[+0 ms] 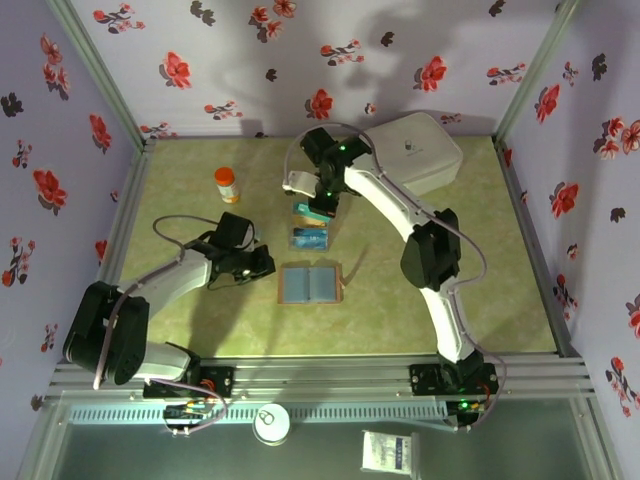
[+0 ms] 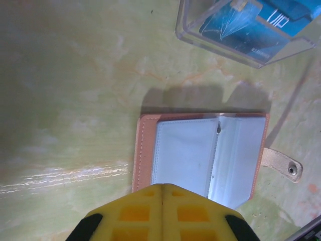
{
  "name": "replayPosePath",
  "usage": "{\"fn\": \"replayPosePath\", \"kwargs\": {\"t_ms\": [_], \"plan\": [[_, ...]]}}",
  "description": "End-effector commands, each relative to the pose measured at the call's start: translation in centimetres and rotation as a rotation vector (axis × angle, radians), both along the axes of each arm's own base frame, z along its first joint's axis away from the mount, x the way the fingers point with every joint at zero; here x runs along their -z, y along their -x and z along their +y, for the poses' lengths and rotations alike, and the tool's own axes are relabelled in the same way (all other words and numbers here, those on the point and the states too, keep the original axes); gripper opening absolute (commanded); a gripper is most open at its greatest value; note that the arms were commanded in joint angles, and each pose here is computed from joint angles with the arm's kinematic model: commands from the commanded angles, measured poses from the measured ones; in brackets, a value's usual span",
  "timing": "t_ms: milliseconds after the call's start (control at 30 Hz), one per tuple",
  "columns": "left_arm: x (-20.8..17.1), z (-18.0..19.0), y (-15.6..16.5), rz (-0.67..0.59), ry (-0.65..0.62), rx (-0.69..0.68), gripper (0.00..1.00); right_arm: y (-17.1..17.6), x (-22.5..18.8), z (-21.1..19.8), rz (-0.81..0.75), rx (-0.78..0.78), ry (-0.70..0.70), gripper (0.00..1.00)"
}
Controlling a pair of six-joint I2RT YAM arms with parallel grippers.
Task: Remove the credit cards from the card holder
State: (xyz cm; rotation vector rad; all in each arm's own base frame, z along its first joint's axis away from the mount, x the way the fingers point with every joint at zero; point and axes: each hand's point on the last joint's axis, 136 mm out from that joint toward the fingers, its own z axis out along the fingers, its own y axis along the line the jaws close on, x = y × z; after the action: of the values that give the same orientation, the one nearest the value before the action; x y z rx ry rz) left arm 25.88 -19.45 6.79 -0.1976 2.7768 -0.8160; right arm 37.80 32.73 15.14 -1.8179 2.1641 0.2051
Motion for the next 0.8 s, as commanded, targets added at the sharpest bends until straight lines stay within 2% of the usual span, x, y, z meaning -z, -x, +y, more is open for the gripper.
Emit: {"fn": "replayPosePath", "kwargs": {"t_ms": [0, 500, 767], "plan": [[0.2, 0.8, 0.0, -0.004, -0.018, -0.008, 0.03, -0.5, 0.8, -1.0, 0.02, -0.042, 0.054, 0.0], [0.0, 0.6, -0.4, 0.0, 0.0, -0.003, 0.04, -4.3, 0.9, 1.0, -0.09, -0.101, -0.005, 0.0], [0.6, 0.8, -0.4, 0.013, 0.001, -0.005, 0.03, -5.2, 2.2, 1.4, -0.107, -0.118, 0.005, 0.0]]}}
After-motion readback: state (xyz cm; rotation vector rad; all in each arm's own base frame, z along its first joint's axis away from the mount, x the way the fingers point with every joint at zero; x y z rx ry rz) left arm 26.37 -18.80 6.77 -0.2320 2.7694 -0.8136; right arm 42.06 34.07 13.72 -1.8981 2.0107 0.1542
